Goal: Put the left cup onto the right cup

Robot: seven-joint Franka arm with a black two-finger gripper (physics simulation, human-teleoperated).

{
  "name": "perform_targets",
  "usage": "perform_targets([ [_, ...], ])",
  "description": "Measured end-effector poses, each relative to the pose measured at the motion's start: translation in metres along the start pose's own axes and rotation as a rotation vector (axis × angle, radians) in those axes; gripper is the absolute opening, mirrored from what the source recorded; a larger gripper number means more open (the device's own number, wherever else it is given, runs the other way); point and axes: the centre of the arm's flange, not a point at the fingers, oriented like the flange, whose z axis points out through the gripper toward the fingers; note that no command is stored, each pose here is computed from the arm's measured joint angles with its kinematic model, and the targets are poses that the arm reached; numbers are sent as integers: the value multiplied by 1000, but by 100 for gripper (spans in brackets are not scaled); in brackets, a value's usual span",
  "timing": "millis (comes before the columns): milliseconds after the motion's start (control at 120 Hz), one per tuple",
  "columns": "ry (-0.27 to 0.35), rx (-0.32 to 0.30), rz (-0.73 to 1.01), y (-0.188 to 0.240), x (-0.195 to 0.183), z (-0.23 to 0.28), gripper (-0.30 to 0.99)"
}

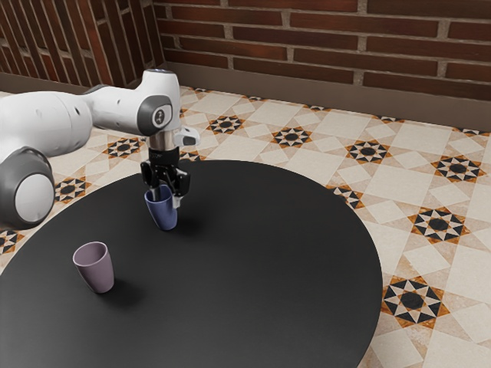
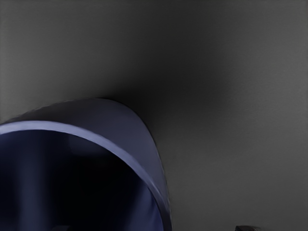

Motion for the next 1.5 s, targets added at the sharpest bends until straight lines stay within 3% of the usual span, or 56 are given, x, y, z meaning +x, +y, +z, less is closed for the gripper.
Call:
perform_targets([
  [317,-4,-1,-2,-1,0,3,12],
  [600,-5,0,-7,-3,0,3,-3],
  [1258,7,10,-18,-6,-1,-3,-9],
  [1500,38,21,-18,0,-16,-33,-9],
])
